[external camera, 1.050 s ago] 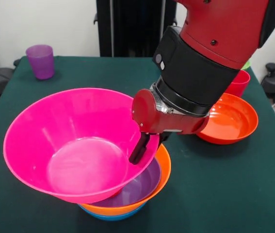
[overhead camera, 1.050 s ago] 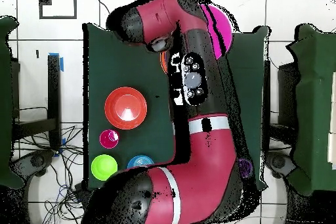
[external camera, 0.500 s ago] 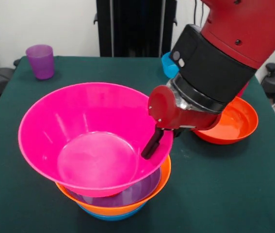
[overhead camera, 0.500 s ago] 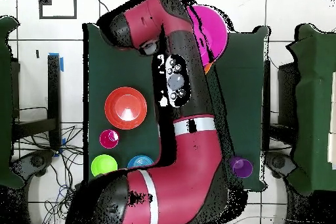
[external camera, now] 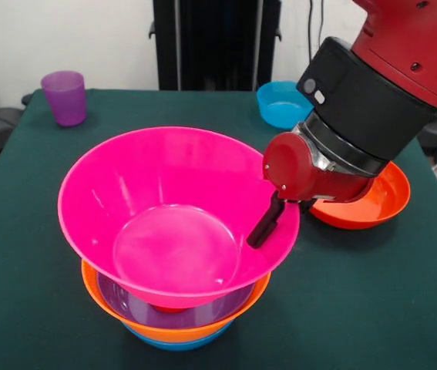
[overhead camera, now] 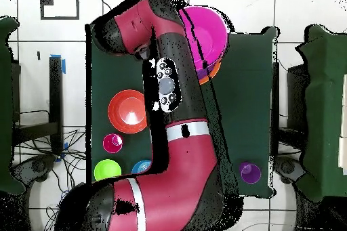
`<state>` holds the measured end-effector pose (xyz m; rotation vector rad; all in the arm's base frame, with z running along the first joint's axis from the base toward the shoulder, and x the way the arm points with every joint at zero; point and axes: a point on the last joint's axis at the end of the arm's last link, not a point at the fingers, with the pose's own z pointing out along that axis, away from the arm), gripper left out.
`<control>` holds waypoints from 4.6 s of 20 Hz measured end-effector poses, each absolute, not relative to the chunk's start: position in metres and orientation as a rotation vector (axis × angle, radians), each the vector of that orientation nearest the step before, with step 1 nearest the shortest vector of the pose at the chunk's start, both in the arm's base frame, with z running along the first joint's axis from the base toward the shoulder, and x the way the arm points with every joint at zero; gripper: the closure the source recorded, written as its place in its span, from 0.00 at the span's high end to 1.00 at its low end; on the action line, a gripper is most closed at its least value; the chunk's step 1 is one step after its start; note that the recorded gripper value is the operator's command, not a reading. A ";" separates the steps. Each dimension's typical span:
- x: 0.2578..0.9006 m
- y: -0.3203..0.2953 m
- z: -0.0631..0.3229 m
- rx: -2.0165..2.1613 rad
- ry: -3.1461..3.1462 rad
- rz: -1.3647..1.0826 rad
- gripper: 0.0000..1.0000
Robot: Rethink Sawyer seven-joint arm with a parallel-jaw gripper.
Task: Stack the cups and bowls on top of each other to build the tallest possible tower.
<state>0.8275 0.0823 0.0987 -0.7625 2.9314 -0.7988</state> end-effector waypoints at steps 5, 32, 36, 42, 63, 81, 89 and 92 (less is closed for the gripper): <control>0.827 0.077 0.098 -0.753 2.939 -0.801 0.00; 0.820 0.046 0.079 -0.753 2.924 -0.832 0.00; 0.815 0.049 0.071 -0.767 2.932 -0.837 0.00; 0.813 0.055 0.071 -0.778 2.932 -0.850 0.00; 0.808 0.056 0.072 -0.761 2.953 -0.836 0.00; 0.806 0.059 0.076 -0.717 2.990 -0.771 0.00; 0.806 0.064 0.077 -0.708 2.999 -0.740 0.00; 0.806 0.068 0.077 -0.711 2.999 -0.736 0.00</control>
